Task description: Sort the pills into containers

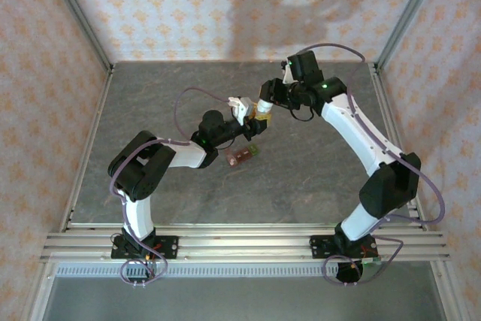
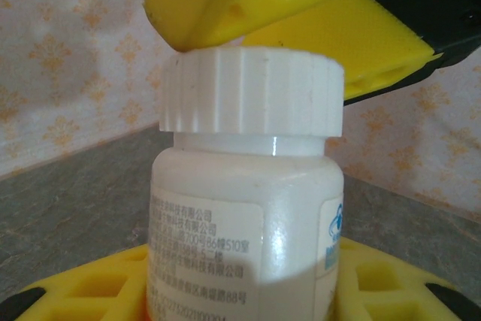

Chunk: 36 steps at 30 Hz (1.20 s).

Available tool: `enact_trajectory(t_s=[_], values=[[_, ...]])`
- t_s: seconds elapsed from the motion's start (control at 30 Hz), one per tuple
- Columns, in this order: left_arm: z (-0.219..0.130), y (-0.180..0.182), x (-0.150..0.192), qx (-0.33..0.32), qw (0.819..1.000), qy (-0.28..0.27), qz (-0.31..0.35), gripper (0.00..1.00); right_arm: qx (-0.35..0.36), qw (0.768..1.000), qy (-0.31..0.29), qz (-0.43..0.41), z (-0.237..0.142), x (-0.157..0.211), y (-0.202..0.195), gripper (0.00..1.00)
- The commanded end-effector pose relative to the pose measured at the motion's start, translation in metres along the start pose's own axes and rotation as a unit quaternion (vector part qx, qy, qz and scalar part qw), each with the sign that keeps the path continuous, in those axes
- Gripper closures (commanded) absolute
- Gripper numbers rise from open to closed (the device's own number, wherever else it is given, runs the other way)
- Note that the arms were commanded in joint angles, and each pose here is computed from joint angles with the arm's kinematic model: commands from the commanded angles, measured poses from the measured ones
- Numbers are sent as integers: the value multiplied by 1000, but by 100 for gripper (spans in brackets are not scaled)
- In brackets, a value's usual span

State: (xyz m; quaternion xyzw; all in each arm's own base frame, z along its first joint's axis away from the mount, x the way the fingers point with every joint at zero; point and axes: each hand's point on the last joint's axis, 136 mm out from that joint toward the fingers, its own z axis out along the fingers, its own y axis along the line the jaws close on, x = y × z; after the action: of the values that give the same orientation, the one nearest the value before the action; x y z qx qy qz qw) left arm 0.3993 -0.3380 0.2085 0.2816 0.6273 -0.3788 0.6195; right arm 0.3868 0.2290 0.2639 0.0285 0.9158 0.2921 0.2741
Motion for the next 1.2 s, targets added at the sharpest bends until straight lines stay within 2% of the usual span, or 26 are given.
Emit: enact_trajectory(t_s=[0.0, 0.13, 0.27, 0.4, 0.57, 0.7, 0.9, 1.17], values=[[0, -14, -46, 26, 996, -72, 35, 100, 37, 999, -22, 33, -11, -2, -9, 48], [0, -14, -45, 26, 996, -71, 35, 100, 43, 997, -58, 26, -36, -22, -4, 36], [-1, -14, -45, 24, 997, -71, 36, 100, 31, 996, -86, 12, -60, -38, 3, 31], [-1, -15, -47, 25, 996, -73, 36, 100, 22, 995, -90, -27, -70, -41, 7, 26], [-1, -15, -48, 27, 996, -74, 37, 100, 8, 993, -47, -110, -58, -30, 11, 23], [-1, -15, -49, 27, 996, -75, 36, 100, -3, 991, -21, -134, -45, -21, 10, 22], [-1, -16, -50, 27, 996, -75, 36, 100, -37, 988, 3, -151, -34, -9, 16, 22], [-1, -15, -48, 25, 996, -73, 36, 100, -40, 989, 25, -142, -19, -5, 12, 25]])
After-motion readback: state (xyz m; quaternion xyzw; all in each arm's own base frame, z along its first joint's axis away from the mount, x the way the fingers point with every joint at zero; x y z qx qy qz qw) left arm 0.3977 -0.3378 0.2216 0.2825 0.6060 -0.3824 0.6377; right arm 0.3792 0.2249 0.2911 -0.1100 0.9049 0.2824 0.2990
